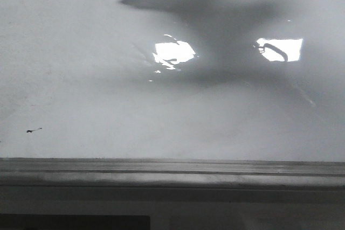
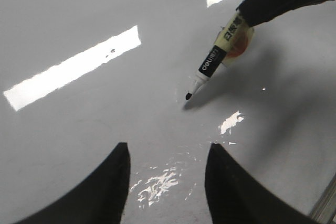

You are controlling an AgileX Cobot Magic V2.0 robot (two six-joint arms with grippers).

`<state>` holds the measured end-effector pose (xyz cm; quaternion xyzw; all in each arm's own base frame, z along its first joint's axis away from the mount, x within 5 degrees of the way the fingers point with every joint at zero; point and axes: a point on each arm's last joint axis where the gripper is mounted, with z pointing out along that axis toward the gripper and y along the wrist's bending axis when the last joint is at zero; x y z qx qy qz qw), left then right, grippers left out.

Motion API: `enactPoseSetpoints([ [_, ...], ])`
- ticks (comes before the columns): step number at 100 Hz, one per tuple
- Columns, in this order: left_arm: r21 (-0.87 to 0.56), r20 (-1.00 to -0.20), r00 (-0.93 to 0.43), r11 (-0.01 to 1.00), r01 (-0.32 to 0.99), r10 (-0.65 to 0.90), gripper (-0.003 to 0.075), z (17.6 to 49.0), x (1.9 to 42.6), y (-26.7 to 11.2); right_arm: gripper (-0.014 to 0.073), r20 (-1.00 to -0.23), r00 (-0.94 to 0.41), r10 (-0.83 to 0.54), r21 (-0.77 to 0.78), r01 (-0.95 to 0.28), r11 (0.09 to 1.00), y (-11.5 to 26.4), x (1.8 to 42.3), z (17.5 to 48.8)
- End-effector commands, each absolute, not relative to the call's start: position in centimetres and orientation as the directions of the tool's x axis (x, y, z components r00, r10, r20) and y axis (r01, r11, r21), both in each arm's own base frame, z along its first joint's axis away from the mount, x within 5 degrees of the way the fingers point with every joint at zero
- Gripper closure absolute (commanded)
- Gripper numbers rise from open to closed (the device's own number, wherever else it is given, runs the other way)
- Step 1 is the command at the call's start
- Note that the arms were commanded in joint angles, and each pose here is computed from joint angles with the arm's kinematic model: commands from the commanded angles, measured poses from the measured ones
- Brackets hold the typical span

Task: Write number 6 on whiteboard

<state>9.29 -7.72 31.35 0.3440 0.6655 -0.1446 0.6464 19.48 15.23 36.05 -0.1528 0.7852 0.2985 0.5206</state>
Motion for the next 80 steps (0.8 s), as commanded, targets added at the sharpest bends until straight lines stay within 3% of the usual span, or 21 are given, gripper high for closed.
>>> enactPoseSetpoints([
  [1, 0.232, -0.972, 0.128, 0.749, 0.621, 0.195, 0.0419, 33.1, 9.4, -7.7, 0.0662, -0.933, -0.348, 0.088, 0.281, -0.554, 0.783, 15.3, 20.3, 37.2],
  [30, 0.232, -0.972, 0.128, 0.749, 0.621, 0.195, 0.0419, 33.1, 9.4, -7.7, 0.0659, -0.835, -0.548, -0.049, 0.319, -0.555, 0.768, 17.6, 19.0, 29.7],
  [60, 0.232, -0.972, 0.128, 0.749, 0.621, 0.195, 0.0419, 33.1, 9.4, -7.7, 0.0659, -0.878, -0.478, -0.009, 0.308, -0.579, 0.755, 16.9, 18.9, 33.1],
  [80, 0.232, -0.972, 0.127, 0.748, 0.621, 0.196, 0.0419, 33.0, 9.4, -7.7, 0.0659, -0.872, -0.487, -0.049, 0.289, -0.591, 0.753, 18.0, 19.8, 32.8],
])
